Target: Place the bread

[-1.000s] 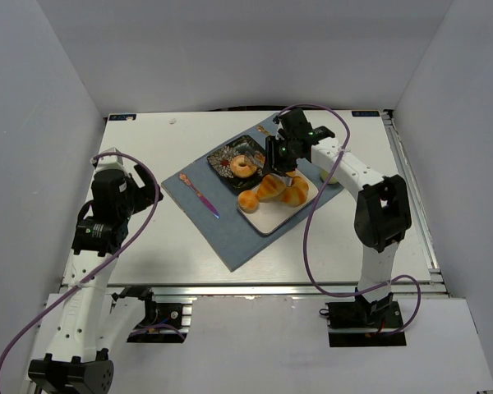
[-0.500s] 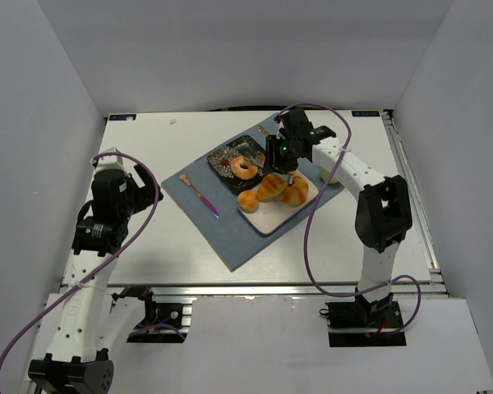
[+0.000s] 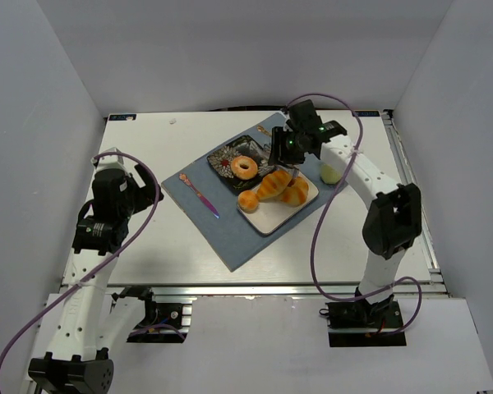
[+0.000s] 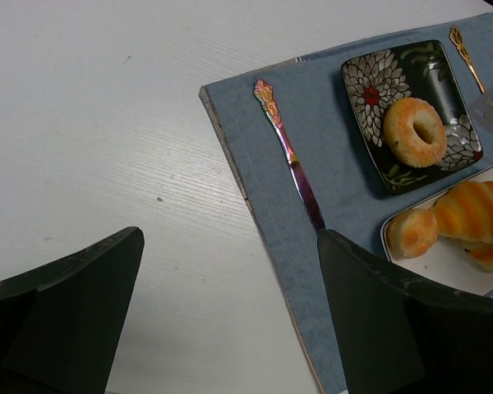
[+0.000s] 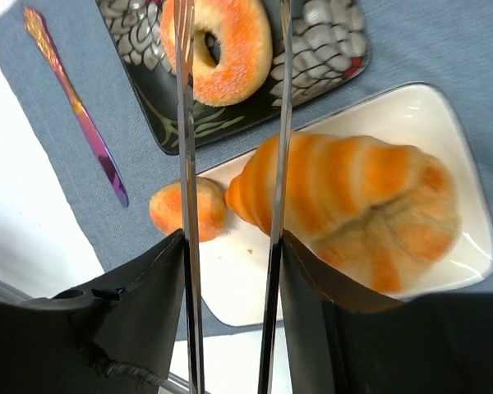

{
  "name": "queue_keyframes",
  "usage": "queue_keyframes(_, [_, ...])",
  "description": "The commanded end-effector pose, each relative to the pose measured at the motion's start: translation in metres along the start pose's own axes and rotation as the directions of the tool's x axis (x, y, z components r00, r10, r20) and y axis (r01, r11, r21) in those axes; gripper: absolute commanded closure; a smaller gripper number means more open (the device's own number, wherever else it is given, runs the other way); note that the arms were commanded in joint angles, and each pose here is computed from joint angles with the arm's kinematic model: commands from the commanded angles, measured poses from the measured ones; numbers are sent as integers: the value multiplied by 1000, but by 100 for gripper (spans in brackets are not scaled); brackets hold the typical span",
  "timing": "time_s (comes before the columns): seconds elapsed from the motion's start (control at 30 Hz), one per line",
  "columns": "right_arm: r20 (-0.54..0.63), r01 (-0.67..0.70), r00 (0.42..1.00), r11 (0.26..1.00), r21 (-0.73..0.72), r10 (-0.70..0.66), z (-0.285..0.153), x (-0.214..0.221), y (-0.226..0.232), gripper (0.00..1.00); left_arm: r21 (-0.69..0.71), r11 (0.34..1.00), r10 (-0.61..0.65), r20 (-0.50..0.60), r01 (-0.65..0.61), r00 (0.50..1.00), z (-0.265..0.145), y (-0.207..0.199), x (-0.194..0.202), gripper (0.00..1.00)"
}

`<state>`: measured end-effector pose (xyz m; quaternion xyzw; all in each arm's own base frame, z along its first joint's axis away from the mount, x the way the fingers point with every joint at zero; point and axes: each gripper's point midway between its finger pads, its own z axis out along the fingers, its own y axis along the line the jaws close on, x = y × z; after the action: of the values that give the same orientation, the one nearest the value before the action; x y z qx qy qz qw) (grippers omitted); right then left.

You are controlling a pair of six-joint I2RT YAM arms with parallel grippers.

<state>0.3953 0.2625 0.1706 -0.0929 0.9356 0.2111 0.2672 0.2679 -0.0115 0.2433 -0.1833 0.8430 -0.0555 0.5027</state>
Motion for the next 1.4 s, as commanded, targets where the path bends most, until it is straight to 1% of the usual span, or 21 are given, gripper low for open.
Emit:
queue_keyframes(0.0, [163,6,987,999,40,-13,-62,-39,1,47,31,999,-11,18,11,1000,-2,-8,-7,2])
queue_keyframes(0.13, [235,-73,971,982,175,30,-105,-38,-31,47,47,999,-13,24,12,1000,-3,-11,-11,2])
queue_keyframes(0.17, [275,-98,961,969,228,33,-124,-36,-42,47,50,999,-14,24,12,1000,-4,-12,-11,2])
queue_keyframes(0.23, [297,-145,953,949,281,58,-144,-26,-58,47,52,999,-11,25,10,1000,-4,-12,-12,2])
queue_keyframes(0.3, [337,-193,939,918,346,70,-169,-10,-77,47,59,998,-5,23,3,1000,-5,-13,-11,2])
queue_keyframes(0.33, [373,-231,924,905,356,89,-190,-1,-84,47,63,998,-5,24,3,1000,-6,-14,-12,2])
queue_keyframes(0.37, [366,-252,925,882,399,99,-192,14,-97,47,66,998,-2,23,0,1000,-6,-14,-12,2])
queue_keyframes(0.5, [397,-357,901,815,456,173,-212,60,-128,46,81,997,8,24,-10,1000,-8,-17,-13,2])
queue_keyframes(0.53, [423,-382,888,805,455,182,-221,69,-131,46,84,996,8,23,-10,1000,-8,-17,-13,2])
queue_keyframes(0.57, [443,-424,872,772,473,208,-222,79,-141,46,87,996,8,23,-10,1000,-8,-18,-13,2])
queue_keyframes(0.6, [427,-447,873,734,511,235,-212,101,-155,48,96,995,7,20,-9,1000,-9,-19,-13,2])
queue_keyframes(0.67, [491,-500,836,712,494,246,-212,110,-167,48,103,995,4,16,-6,1000,-9,-21,-12,2])
queue_keyframes(0.7, [483,-531,829,671,518,283,-200,130,-182,48,114,993,2,19,-4,1000,-10,-23,-13,2])
queue_keyframes(0.8, [533,-595,786,621,510,314,-188,139,-206,48,119,993,-1,18,-1,1000,-11,-23,-12,2])
queue_keyframes(0.83, [512,-594,793,604,532,330,-176,153,-215,48,118,993,-2,20,-1,1000,-12,-23,-12,2])
queue_keyframes(0.87, [511,-600,791,594,536,337,-170,156,-220,48,118,993,-2,20,-1,1000,-13,-22,-11,2])
queue_keyframes(0.9, [537,-622,772,585,521,342,-165,153,-225,48,116,993,-2,19,-1,1000,-13,-21,-10,2])
queue_keyframes(0.93, [518,-619,778,574,537,355,-154,164,-231,48,115,993,-4,24,1,1000,-14,-21,-10,2])
queue_keyframes(1.0, [536,-633,765,571,522,358,-145,164,-236,49,113,994,-10,23,7,1000,-14,-20,-8,2])
queue_keyframes(1.2, [463,-610,792,539,581,398,-112,201,-253,48,106,994,-12,26,9,1000,-15,-18,-7,2])
queue_keyframes(1.37, [420,-598,802,554,580,425,-91,215,-256,45,103,995,-12,21,10,1000,-14,-17,-5,2])
